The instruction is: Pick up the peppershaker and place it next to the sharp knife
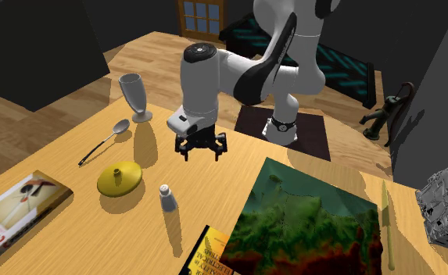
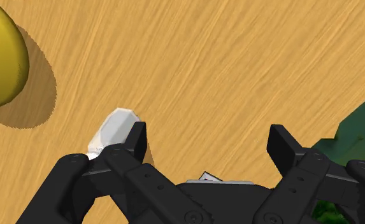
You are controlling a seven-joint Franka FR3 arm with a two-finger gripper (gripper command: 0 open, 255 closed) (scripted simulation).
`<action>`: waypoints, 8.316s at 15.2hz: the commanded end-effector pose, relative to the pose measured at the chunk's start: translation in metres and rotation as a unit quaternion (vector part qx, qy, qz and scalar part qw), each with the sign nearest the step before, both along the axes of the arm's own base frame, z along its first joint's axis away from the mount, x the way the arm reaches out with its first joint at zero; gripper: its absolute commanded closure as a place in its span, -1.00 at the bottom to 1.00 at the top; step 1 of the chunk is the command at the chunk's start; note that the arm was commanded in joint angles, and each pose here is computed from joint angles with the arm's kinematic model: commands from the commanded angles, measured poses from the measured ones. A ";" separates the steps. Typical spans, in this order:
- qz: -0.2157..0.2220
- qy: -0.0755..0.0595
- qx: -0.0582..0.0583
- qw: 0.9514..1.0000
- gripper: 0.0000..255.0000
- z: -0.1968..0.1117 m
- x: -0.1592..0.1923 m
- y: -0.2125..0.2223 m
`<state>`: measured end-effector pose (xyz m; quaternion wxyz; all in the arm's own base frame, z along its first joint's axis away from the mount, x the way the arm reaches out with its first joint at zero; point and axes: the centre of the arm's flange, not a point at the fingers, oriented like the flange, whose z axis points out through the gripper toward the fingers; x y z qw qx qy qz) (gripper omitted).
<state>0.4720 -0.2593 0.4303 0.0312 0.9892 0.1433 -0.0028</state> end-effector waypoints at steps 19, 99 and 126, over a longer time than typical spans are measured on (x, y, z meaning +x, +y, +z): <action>0.051 -0.022 -0.012 0.998 -1.00 -0.081 0.094 -0.087; 0.051 -0.022 -0.012 0.998 1.00 0.100 -0.016 0.280; 0.051 -0.022 -0.012 0.998 1.00 0.101 -0.118 0.621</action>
